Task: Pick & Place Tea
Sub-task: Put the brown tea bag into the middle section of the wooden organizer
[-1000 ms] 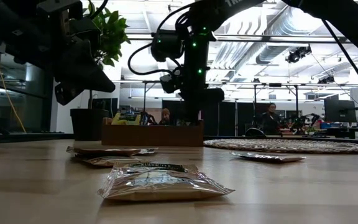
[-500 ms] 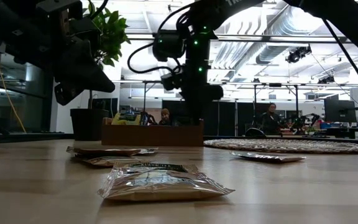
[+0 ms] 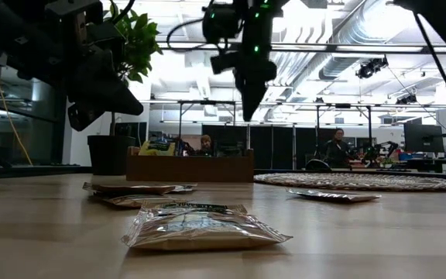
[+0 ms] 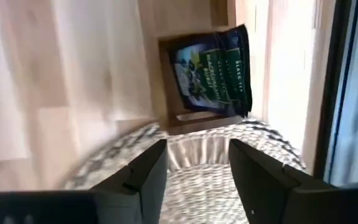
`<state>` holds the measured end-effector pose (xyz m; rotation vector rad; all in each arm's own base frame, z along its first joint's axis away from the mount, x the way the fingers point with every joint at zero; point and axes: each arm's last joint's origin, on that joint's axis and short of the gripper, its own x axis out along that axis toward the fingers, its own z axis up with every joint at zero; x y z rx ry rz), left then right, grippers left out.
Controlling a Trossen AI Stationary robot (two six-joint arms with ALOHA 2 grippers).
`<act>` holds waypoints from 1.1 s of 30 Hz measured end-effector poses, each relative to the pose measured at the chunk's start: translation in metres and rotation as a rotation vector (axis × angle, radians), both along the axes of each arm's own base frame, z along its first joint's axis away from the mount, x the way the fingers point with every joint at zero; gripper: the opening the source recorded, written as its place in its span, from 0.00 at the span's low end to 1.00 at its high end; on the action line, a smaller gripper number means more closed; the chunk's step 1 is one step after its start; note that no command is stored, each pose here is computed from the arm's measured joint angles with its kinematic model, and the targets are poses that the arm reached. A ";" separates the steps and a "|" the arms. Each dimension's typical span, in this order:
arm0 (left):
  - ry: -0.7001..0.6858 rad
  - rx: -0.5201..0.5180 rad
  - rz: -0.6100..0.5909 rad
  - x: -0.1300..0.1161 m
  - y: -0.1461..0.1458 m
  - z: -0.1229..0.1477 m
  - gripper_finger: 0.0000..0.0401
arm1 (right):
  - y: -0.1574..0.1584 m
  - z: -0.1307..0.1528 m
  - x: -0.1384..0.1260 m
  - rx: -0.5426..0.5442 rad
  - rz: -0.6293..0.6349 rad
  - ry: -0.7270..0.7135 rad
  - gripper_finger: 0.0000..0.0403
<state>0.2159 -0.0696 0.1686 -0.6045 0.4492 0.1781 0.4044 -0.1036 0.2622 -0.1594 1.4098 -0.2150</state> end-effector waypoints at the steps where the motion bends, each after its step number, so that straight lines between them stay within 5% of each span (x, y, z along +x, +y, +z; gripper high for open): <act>1: 0.002 0.002 0.001 0.001 0.001 0.000 0.00 | 0.000 0.005 -0.002 0.015 -0.016 -0.019 0.40; 12: 0.006 -0.010 -0.056 0.024 0.035 0.001 0.00 | 0.011 0.013 -0.038 0.110 -0.131 0.055 0.02; 17: 0.011 -0.011 -0.136 0.050 0.044 0.006 0.00 | 0.028 -0.013 -0.073 0.187 -0.216 0.056 0.01; 24: 0.043 -0.042 -0.222 0.089 0.051 0.001 0.00 | 0.075 -0.034 -0.125 0.280 -0.333 -0.178 0.01; 33: 0.031 -0.095 -0.329 0.138 0.044 -0.001 0.00 | 0.141 -0.064 -0.156 0.383 -0.350 -0.487 0.00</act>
